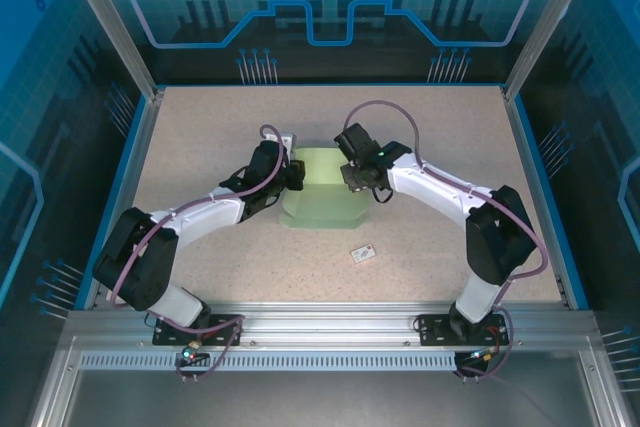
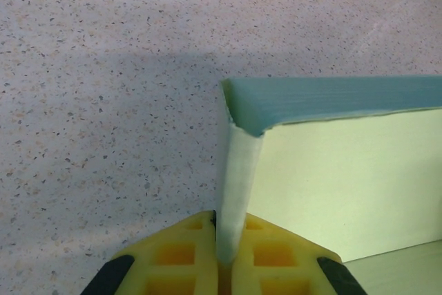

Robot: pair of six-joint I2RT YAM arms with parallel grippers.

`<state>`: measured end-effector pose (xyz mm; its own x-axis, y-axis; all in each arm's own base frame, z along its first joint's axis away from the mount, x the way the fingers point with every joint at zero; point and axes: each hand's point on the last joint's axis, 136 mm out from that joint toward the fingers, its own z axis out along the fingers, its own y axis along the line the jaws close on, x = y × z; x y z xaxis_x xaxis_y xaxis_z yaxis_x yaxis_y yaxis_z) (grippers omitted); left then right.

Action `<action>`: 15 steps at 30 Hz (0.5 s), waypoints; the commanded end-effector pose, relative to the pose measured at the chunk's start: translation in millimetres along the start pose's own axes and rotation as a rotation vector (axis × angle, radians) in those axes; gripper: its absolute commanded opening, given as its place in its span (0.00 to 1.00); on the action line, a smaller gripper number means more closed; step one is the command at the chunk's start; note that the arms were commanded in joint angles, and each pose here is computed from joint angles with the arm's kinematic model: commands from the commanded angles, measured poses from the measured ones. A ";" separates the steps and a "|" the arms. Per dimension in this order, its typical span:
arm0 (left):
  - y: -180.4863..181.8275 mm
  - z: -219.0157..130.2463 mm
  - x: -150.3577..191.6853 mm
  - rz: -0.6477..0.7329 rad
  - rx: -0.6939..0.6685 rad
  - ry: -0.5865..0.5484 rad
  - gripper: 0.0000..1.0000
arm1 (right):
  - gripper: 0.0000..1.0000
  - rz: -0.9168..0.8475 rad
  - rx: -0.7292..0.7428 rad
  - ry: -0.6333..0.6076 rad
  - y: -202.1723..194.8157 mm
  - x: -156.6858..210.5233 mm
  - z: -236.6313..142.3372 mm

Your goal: Fold the paper box

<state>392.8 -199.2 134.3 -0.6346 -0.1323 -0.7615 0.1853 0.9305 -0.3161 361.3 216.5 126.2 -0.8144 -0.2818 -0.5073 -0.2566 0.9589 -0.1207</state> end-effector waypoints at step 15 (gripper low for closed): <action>0.9 -0.4 -6.0 -0.002 -0.005 -0.020 0.02 | 0.14 -0.084 0.424 0.076 -46.5 11.3 8.6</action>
<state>392.8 -199.2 134.3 -0.6353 -0.1362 -0.7601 0.1826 0.9299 -0.3193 377.9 210.0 125.8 -0.8070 -0.2702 -0.5252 -0.1259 0.9475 -0.2941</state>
